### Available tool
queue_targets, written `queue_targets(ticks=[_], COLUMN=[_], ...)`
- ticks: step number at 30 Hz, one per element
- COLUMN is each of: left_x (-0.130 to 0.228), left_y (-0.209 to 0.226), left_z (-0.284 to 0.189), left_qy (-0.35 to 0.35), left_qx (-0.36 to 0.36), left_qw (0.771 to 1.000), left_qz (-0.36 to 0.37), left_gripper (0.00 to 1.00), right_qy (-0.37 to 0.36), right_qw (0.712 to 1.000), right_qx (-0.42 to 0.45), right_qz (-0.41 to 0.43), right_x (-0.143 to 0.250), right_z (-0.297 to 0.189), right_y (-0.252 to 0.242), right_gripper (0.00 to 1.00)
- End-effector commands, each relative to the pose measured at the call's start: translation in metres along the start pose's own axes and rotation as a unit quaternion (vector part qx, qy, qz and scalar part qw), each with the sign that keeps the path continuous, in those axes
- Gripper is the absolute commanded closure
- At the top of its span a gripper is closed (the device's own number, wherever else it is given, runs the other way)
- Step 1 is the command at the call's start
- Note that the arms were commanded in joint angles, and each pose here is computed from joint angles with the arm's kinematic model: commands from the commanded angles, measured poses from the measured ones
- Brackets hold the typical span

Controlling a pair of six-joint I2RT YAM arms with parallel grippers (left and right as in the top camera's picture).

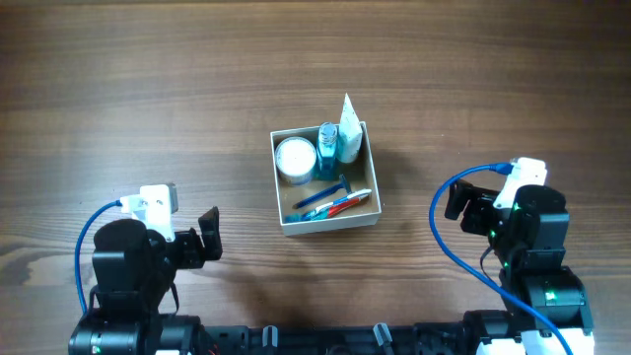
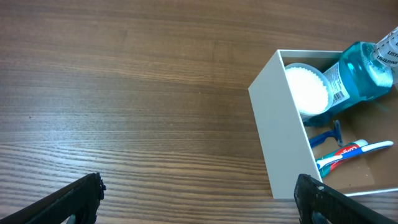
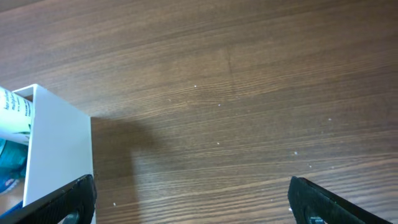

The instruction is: Pack container

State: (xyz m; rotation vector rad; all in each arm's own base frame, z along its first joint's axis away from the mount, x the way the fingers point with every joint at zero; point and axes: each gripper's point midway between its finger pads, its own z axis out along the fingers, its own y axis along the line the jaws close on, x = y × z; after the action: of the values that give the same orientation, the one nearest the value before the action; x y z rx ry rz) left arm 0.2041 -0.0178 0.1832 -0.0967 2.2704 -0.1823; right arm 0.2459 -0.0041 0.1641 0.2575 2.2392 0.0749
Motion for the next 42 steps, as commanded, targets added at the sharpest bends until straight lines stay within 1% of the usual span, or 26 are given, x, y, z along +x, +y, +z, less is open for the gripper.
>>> queue_targets(ticks=[1, 6, 10, 12, 14, 15, 17, 19, 20, 42], left_x=[0.002, 0.002, 0.002, 0.002, 0.002, 0.002, 0.002, 0.002, 0.002, 0.001], left_y=[0.001, 0.001, 0.001, 0.001, 0.001, 0.001, 0.001, 0.001, 0.001, 0.001], left_z=[0.001, 0.001, 0.001, 0.001, 0.001, 0.001, 0.001, 0.001, 0.001, -0.003], left_qy=[0.001, 0.001, 0.001, 0.001, 0.001, 0.001, 0.001, 0.001, 0.001, -0.007], left_qx=[-0.003, -0.003, -0.003, -0.003, -0.003, -0.003, -0.003, -0.003, -0.003, -0.002], left_qw=[1.000, 1.000, 1.000, 1.000, 1.000, 1.000, 1.000, 1.000, 1.000, 1.000], left_qz=[-0.008, -0.008, -0.008, -0.008, -0.008, -0.008, -0.008, -0.008, -0.008, -0.007], left_gripper=[0.00, 0.00, 0.00, 0.00, 0.00, 0.00, 0.00, 0.00, 0.00, 0.00], right_qy=[-0.057, -0.176, -0.245, -0.300, -0.373, -0.385, -0.375, -0.343, -0.321, -0.312], right_qw=[0.998, 0.982, 0.965, 0.948, 0.921, 0.916, 0.919, 0.930, 0.938, 0.941], right_qx=[0.002, -0.053, -0.085, -0.094, -0.102, -0.098, -0.092, -0.114, -0.110, -0.109], right_qz=[-0.017, -0.040, -0.046, -0.045, -0.051, -0.058, -0.081, -0.069, -0.070, -0.070], right_x=[-0.007, 0.010, -0.001, -0.015, -0.027, -0.028, -0.024, -0.012, -0.003, -0.001], right_z=[-0.020, -0.037, -0.030, -0.029, -0.028, -0.028, -0.024, -0.015, -0.007, -0.003], right_y=[-0.004, 0.004, 0.014, 0.017, 0.020, 0.019, 0.020, 0.025, 0.023, 0.022], right_gripper=[0.00, 0.00, 0.00, 0.00, 0.00, 0.00, 0.00, 0.00, 0.00, 0.00])
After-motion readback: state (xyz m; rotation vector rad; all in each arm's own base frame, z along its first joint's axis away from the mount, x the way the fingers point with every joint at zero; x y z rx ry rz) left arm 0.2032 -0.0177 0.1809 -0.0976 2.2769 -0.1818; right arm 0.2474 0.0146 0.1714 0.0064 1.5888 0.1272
